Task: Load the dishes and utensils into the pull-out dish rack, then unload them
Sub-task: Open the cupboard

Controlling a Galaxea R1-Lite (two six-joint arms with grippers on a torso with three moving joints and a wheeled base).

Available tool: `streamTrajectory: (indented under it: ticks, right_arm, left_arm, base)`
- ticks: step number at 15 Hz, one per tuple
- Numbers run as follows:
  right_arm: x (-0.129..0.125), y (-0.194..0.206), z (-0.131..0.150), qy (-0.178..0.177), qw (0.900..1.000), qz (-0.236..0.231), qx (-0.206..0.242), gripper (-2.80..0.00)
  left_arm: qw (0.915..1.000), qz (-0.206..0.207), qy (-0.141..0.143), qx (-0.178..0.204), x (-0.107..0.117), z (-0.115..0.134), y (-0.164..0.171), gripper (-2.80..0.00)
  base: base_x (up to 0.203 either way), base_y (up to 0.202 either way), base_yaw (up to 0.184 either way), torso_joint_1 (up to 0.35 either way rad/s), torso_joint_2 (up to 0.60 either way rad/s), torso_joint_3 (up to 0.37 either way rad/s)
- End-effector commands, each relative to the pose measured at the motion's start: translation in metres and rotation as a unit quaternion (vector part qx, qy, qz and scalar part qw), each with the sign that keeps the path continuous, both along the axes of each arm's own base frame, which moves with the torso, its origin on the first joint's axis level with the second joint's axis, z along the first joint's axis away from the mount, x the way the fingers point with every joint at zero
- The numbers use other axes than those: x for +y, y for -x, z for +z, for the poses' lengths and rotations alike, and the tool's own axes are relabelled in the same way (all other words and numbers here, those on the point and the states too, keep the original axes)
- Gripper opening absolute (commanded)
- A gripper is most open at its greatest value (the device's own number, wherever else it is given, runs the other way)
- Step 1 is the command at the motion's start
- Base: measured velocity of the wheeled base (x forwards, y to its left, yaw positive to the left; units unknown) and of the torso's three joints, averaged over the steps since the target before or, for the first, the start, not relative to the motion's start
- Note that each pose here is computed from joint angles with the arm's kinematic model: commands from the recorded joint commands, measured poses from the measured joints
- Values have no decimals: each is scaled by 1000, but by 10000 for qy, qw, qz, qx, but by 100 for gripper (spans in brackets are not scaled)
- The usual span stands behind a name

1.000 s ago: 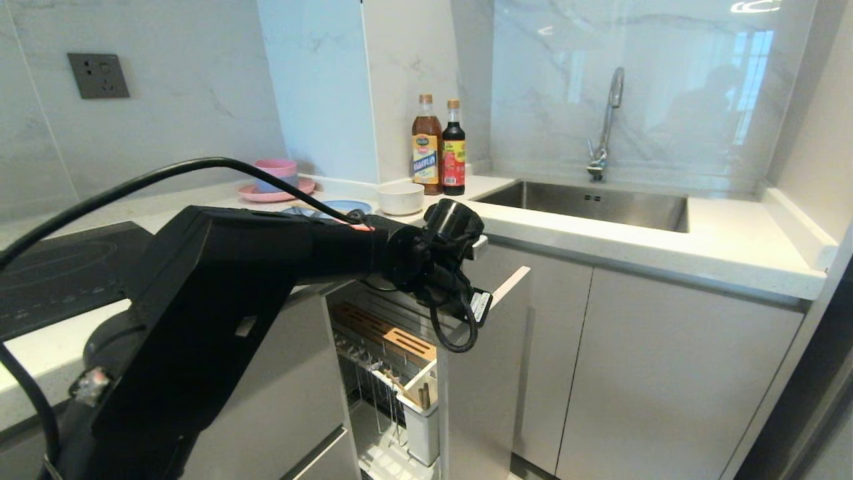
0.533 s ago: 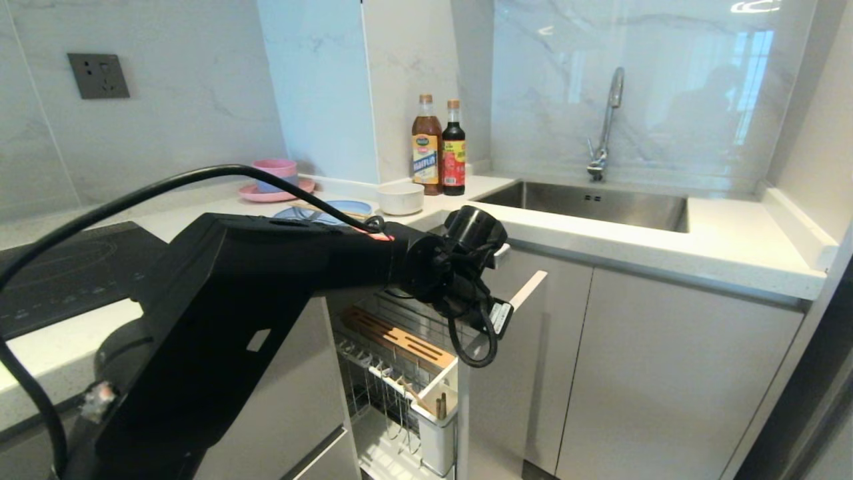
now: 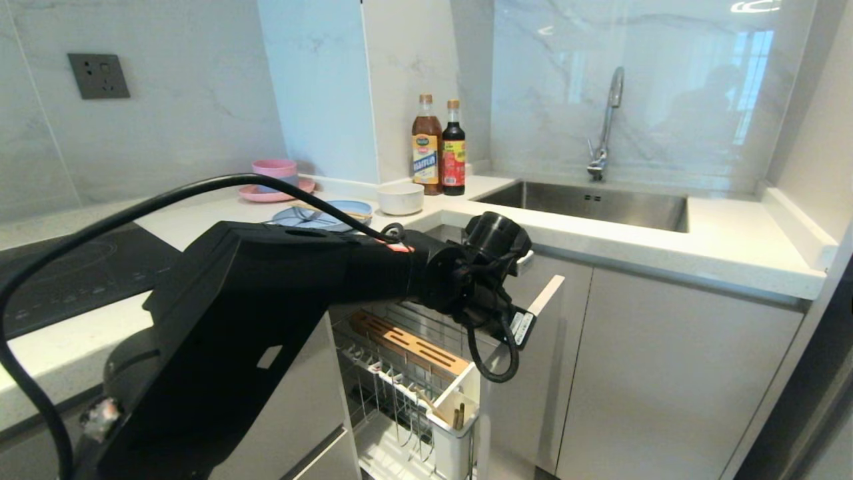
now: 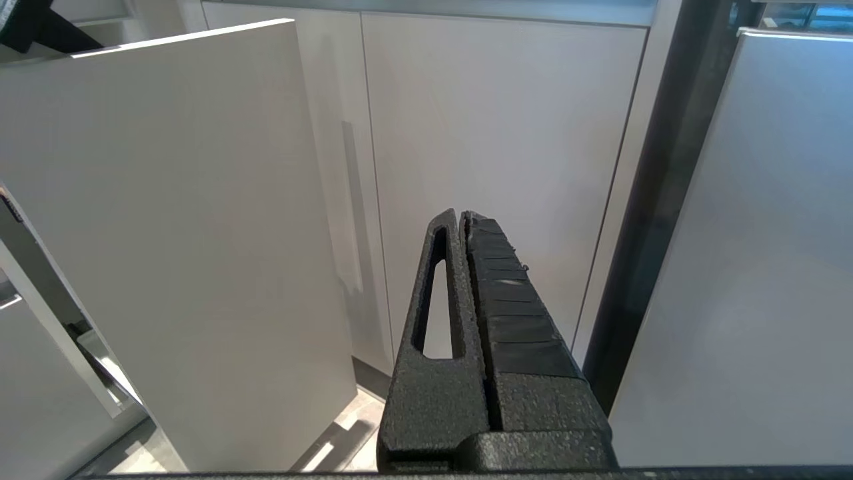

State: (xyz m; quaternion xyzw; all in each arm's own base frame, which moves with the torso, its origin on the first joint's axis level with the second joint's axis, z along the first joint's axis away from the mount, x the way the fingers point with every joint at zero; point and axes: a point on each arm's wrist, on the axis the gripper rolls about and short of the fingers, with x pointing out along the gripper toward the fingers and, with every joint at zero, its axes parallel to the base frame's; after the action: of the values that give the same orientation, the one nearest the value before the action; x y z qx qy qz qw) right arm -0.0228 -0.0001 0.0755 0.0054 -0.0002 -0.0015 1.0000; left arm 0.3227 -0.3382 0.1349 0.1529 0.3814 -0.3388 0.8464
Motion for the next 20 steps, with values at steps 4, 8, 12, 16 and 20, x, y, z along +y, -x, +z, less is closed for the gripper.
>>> streamTrajectory:
  ticks: [4, 8, 12, 16, 20]
  right_arm:
    - [0, 0, 0, 1, 10000, 0, 10, -280]
    - [0, 0, 0, 1, 10000, 0, 10, -280]
    - [0, 0, 0, 1, 10000, 0, 10, -280]
    - [0, 0, 0, 1, 10000, 0, 10, -280]
    - [0, 0, 0, 1, 10000, 0, 10, -280]
  left_arm:
    - [9998, -181, -41, 41, -13, -5, 12, -280]
    - [9998, -196, -45, 36, -14, -5, 14, -280]
    - [10000, 48, -67, 8, -3, -3, 3, -280]
    - [9989, 462, 117, -22, 17, 13, -10, -280]
    - [9956, 869, 340, -103, 36, 32, -18, -280]
  base:
    - [0, 0, 0, 0, 0, 0]
    - [0, 0, 0, 0, 0, 0]
    - [0, 0, 0, 0, 0, 0]
    - [0, 0, 0, 0, 0, 0]
    - [0, 0, 0, 0, 0, 0]
